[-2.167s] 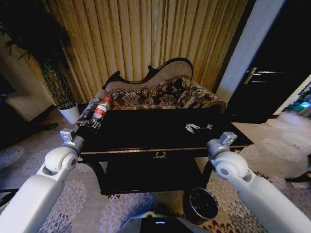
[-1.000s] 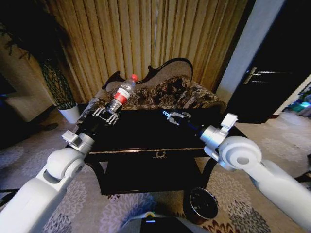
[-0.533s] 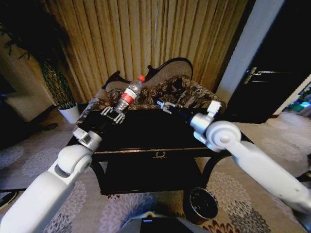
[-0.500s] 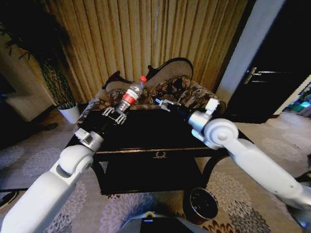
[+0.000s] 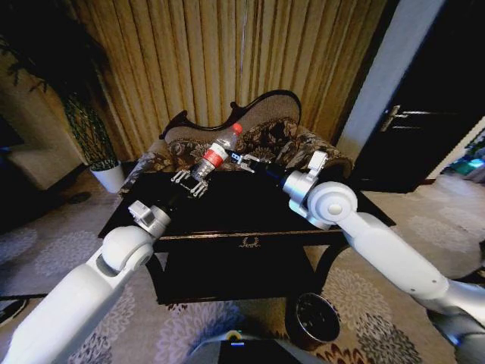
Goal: Move to the front of the table and place the trash on the table into the trash bin.
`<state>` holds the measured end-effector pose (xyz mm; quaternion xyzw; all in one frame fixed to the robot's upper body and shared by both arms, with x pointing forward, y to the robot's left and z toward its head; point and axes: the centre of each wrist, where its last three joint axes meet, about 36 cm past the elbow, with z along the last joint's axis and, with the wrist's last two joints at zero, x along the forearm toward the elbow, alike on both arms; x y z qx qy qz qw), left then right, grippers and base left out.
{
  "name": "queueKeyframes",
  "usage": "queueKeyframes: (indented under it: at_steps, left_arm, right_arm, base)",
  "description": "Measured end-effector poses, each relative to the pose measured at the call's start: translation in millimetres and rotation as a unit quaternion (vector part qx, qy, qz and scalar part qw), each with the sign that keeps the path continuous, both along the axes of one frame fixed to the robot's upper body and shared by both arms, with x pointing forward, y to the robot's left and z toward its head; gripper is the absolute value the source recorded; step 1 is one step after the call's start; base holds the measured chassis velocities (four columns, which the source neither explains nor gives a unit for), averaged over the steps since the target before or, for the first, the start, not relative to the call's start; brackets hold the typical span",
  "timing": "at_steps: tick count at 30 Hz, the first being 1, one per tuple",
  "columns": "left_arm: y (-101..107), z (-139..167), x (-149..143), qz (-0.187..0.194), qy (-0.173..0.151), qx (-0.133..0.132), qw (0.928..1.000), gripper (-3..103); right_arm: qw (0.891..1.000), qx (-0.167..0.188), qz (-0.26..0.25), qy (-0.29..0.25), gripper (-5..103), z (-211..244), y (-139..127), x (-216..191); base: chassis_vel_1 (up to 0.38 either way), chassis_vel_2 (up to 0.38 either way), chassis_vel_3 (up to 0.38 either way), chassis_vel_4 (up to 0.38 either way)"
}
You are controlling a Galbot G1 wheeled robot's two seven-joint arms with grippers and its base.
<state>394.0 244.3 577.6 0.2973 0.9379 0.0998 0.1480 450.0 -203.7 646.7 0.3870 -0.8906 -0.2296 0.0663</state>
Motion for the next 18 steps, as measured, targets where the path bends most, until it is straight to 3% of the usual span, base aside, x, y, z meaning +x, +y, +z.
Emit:
queueKeyframes:
  at_steps: [18]
  left_arm:
    - [-13.2, -4.7, 1.5, -0.018, 0.013, 0.002, 0.9998, 41]
  right_arm:
    - [1.000, 0.005, 0.007, -0.003, 100, 1.6, 6.8, 2.3]
  base:
    - [0.000, 0.000, 0.000, 0.000]
